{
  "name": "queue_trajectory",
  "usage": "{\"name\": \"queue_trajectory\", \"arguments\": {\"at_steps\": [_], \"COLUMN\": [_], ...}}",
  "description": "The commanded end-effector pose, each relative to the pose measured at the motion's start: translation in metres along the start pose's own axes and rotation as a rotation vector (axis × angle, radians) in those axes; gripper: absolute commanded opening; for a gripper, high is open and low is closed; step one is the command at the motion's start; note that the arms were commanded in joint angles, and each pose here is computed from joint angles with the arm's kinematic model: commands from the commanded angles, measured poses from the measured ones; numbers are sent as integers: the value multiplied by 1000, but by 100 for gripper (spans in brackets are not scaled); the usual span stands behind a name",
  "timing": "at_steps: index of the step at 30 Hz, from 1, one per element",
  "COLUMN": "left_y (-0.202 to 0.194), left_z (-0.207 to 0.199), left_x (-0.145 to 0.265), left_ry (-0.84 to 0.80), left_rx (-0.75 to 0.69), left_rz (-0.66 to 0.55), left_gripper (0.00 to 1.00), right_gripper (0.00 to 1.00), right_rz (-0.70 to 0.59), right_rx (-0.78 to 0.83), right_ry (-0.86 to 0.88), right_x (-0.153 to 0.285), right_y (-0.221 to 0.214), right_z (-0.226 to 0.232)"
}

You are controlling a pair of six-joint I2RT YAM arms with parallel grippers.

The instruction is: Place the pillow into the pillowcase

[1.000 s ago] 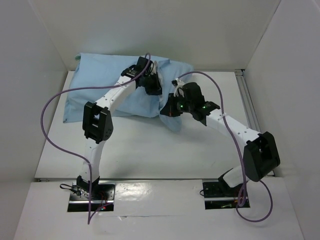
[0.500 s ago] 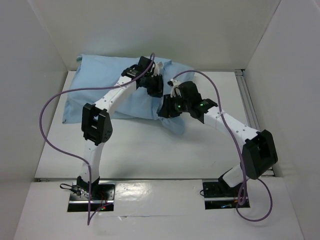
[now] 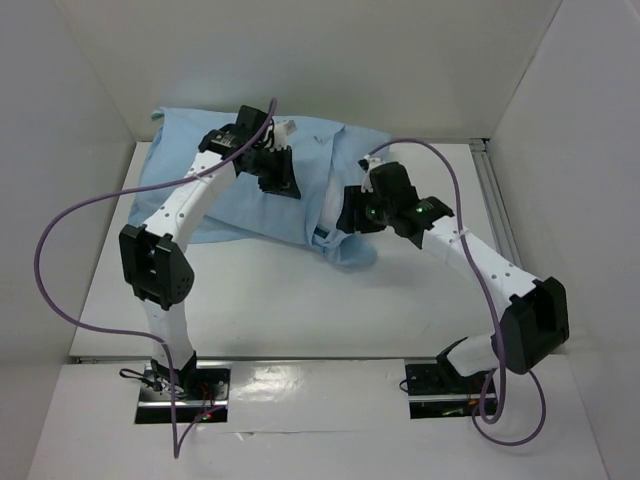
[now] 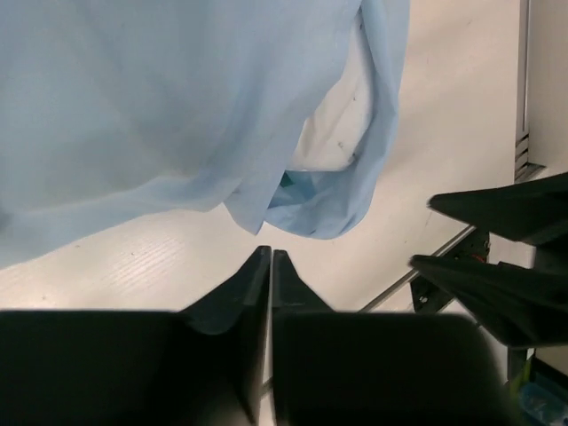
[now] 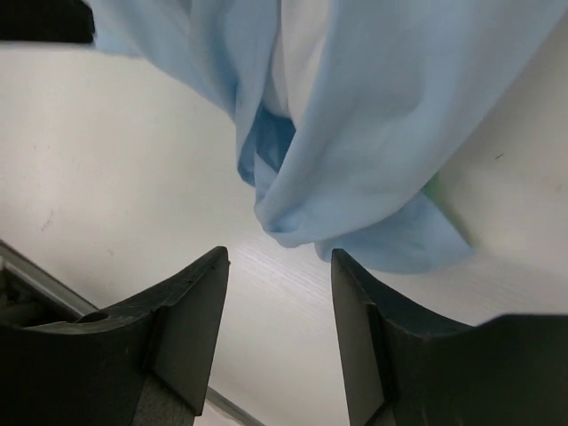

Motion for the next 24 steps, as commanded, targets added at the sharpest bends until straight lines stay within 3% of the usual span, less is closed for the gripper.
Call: {"name": "queue_trajectory", "arguments": {"at_steps": [1,4,5,13,15,18,19,20,21,24], "left_y": [-5,-12,-12,-1,3,4,4,7,11,13], "left_z": [-9,-11,-13,-8,-1,4,3,8,11,14], "left_x": [7,-16,-22,-61,-67,-72,-72,-70,-69,-67], "left_ry": [-19,48,59,153,205,240,239,245,244,247], "left_rx": [-70,-96,-97,-71,-59,-47,-35,-24,-20,-13], "left_rz": [-24,-11,-17,-91,-112,-120,-122,-128,-142,-146], "left_gripper": [20,60,63,66,56,34,11,7,0,0], "right_gripper": [57,57,62,62,58,22,11,0,0,0], "right_rz": [-116,-122,-120,-53,-36,-26,-73,-87,-100,-158], "right_rx": [-32,-77,-90,-137,-136,-135,-135,-135,-135,-126], "right_ry": [-83,-135,-148,-288,-336,-349,-335,-330,-326,-279], "right_x": [29,20,14,-44,-54,-54,-44,-39,-34,-10], "right_y": [35,49,53,64,65,67,75,78,80,96], "right_z": [2,-2,-3,-26,-32,-32,-29,-27,-26,-15]}}
Point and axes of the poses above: each gripper's point midway between its finger pads, its own x axis back along the fingers, its own z axis along the line the jaws close on, y = z × x, the point moved 8 cm from there along x, back along the fingers, and after that the axes turned 8 degrees about x, right-handed, at the moved point
